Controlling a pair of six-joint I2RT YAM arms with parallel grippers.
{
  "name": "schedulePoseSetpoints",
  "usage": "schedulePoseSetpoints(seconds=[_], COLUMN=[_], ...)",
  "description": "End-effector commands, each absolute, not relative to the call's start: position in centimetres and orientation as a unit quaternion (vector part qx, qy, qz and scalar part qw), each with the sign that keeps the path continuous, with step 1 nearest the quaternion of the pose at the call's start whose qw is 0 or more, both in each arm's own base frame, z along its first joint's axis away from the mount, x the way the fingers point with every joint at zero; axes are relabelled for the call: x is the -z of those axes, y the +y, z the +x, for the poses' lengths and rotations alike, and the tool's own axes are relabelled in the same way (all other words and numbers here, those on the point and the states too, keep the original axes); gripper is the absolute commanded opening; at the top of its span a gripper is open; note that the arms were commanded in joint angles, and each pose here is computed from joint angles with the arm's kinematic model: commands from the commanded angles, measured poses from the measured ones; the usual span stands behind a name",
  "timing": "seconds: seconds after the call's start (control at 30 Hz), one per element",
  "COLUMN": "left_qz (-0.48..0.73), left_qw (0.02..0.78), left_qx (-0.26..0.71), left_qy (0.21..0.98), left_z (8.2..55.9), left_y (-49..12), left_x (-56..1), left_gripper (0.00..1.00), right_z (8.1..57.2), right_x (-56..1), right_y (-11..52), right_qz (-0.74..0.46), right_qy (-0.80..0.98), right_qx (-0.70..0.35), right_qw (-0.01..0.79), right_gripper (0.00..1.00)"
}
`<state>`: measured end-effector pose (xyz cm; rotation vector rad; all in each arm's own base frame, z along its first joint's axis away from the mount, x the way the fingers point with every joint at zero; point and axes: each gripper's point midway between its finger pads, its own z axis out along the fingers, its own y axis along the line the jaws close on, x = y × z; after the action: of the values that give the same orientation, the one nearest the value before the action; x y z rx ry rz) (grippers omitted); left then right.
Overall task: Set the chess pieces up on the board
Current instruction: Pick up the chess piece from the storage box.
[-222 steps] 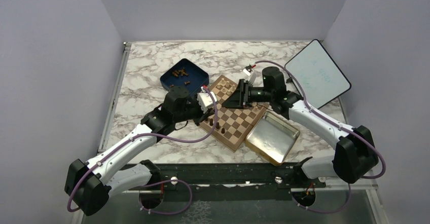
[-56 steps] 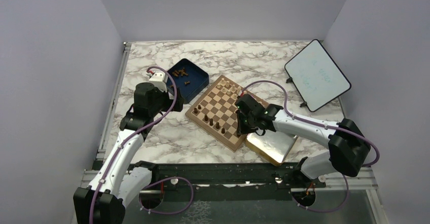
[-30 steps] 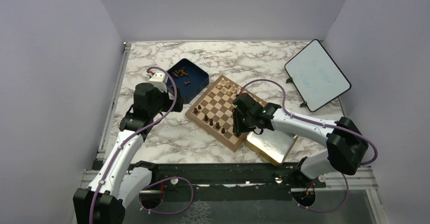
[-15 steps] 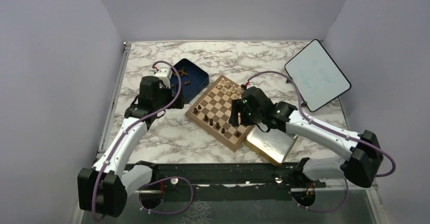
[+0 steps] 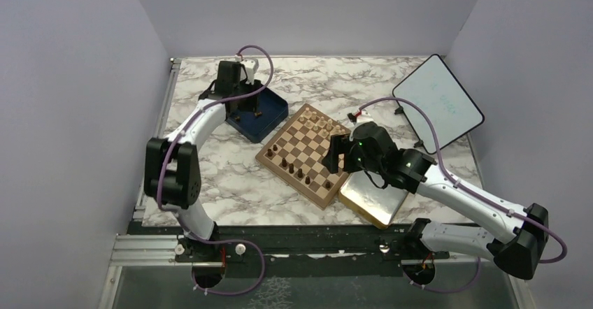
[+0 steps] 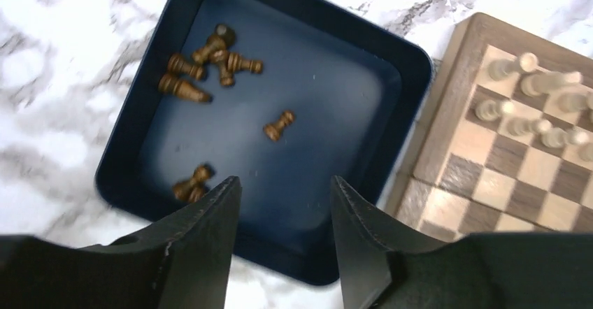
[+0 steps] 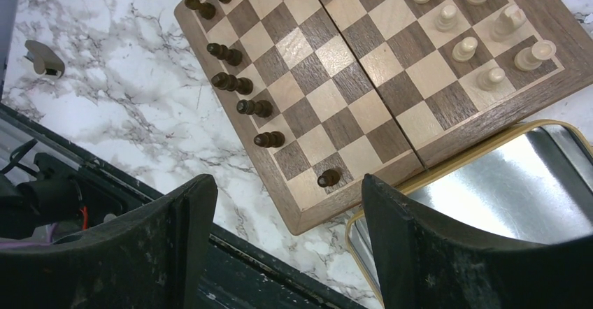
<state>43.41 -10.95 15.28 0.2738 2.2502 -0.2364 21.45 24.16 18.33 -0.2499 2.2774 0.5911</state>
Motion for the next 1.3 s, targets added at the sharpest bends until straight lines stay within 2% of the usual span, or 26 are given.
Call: schedulePoseSetpoints(seconds=[0.0,0.2,0.47,1.17,1.27], left_qz=[0.199,0.239,0.280,0.288,0.285], left_qw=[0.392,0.375,0.354,0.325,0.325], left_qx=[0.114,0.099,0.095,0.082,0.084], left_qy=[0.891,0.890,0.887,0.897,0.898], left_z=[46.5,48.4,48.5,48.7,48.8], left_y=[-12.7,-12.8,-12.9,-12.2,-12.3], left_x=[-12.7,-10.3,-7.3,-3.6,-3.5], left_gripper=[0.50,0.47,0.47,0.45,0.42], right_z=[21.8,21.5,21.5,21.3,21.3], right_x=[-19.3,-19.4,-19.7,-19.6,-19.6], right_y=[23.9,23.5,23.2,22.1,22.0], right_qz=[-0.099,-0.099,-0.093,-0.086,-0.085], right_qy=[0.879,0.881,0.881,0.883,0.882], right_qx=[-0.231,-0.229,-0.225,-0.212,-0.212], right_qw=[0.406,0.403,0.406,0.410,0.412], right_gripper=[0.80,0.80,0.80,0.80,0.79])
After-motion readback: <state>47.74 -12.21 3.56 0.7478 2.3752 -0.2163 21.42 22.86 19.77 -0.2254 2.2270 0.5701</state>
